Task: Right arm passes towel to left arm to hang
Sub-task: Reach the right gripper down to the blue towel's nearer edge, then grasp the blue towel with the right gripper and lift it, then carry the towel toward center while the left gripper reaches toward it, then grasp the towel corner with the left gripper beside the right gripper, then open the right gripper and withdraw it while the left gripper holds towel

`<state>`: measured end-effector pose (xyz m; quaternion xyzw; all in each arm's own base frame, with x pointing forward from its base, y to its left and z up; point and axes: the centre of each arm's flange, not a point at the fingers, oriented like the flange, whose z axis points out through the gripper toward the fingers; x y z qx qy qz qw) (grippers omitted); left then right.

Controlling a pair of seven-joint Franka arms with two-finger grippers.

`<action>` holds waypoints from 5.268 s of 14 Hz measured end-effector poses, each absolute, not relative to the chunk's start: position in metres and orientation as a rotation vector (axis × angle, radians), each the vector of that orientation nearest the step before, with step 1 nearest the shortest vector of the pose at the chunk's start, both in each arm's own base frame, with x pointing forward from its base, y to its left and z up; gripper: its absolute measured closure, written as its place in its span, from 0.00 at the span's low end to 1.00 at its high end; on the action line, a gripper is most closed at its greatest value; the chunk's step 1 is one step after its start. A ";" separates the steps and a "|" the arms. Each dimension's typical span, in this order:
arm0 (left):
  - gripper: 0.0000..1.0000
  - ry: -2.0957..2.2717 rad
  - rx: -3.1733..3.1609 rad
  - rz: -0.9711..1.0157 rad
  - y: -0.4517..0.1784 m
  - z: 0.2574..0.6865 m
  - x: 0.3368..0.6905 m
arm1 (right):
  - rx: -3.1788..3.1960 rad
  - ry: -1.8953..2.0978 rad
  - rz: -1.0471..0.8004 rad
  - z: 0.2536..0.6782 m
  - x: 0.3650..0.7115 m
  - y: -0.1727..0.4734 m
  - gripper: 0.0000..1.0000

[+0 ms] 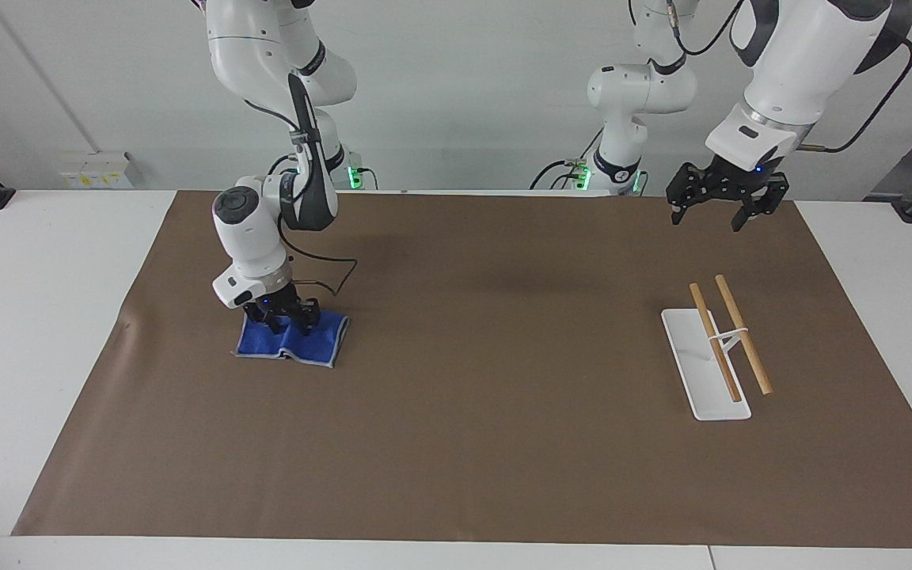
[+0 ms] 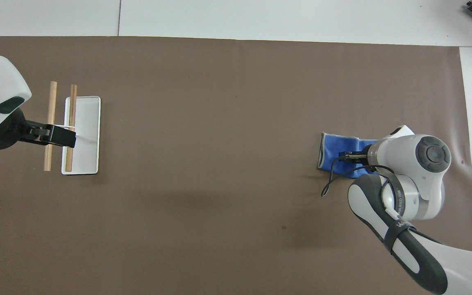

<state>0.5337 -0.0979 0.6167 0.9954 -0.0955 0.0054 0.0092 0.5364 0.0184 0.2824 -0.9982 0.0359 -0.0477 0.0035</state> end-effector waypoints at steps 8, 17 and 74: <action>0.00 -0.290 3.110 0.012 -0.096 0.616 0.534 | -3.124 0.049 -0.155 0.312 0.555 0.038 0.88; 0.00 -0.201 3.103 0.045 -0.097 0.618 0.536 | -2.969 -0.037 -0.226 0.466 0.584 0.114 0.88; 0.98 1.267 1.974 0.114 -0.339 0.533 0.496 | -2.265 0.217 -0.239 0.472 0.546 0.184 0.07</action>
